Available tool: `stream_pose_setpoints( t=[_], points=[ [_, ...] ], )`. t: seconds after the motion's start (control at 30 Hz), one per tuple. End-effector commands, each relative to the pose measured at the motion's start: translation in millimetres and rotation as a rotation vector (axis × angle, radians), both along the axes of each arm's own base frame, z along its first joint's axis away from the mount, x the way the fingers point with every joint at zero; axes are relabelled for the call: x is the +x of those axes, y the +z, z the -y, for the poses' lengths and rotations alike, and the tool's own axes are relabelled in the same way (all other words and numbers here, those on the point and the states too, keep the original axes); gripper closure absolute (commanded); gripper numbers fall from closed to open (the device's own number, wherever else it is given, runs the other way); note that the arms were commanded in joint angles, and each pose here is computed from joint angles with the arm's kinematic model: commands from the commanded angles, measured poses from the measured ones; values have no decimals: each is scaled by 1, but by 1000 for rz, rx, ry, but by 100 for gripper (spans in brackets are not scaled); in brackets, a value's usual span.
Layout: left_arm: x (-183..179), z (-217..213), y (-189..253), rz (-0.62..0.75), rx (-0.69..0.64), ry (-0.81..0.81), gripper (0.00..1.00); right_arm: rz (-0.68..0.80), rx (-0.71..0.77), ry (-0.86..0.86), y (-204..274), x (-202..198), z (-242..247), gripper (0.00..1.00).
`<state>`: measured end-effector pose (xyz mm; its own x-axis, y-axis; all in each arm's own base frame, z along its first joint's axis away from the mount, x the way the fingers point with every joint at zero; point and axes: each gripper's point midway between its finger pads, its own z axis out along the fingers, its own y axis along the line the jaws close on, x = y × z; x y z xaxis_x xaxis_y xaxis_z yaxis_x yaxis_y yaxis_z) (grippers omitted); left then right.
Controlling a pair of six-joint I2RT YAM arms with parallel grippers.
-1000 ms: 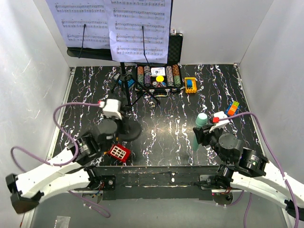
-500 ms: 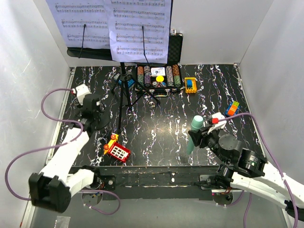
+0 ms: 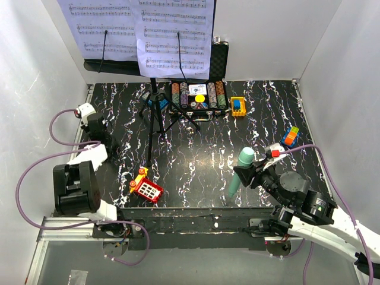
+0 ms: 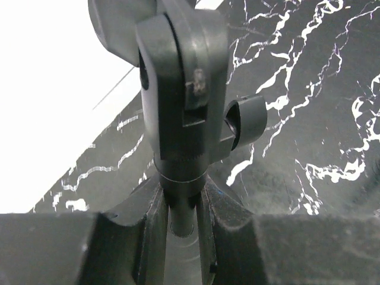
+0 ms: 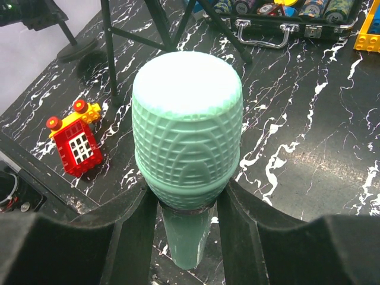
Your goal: Pack up the instrument practice props
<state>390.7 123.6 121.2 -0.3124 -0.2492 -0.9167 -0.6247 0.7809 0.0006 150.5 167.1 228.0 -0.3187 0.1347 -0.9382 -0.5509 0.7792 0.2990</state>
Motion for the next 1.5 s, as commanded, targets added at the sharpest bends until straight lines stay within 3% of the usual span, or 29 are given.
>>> stream_pose_setpoints(
  t=[0.0, 0.1, 0.3, 0.47, 0.7, 0.93, 1.17, 1.27, 1.47],
  points=[
    [45, -13, 67, 241, 189, -123, 100, 40, 45, 0, 14, 2, -2, 99],
    [54, -20, 57, 225, 232, -155, 100, 34, 54, 2, 12, 0, -1, 99],
    [60, -30, 25, 164, 191, -148, 100, 49, 49, -21, 15, 4, 3, 99],
    [42, -29, -17, 47, 165, -137, 100, 51, 29, -17, 16, 5, 0, 99],
    [16, -28, -20, 23, 175, -123, 55, 53, 19, -12, 18, 5, -1, 99],
    [-5, -23, -1, 27, 64, -47, 27, 43, 35, 0, 21, 2, -1, 99],
    [-60, -3, 35, 103, -60, -6, 19, 53, 32, 31, 23, 0, -6, 99],
    [-84, 16, 42, 65, -106, -12, 18, 57, 31, 50, 25, 0, -12, 99],
    [-105, 63, 78, 165, -253, -119, 17, -1, 18, 133, 16, -6, -36, 99]
  ],
)
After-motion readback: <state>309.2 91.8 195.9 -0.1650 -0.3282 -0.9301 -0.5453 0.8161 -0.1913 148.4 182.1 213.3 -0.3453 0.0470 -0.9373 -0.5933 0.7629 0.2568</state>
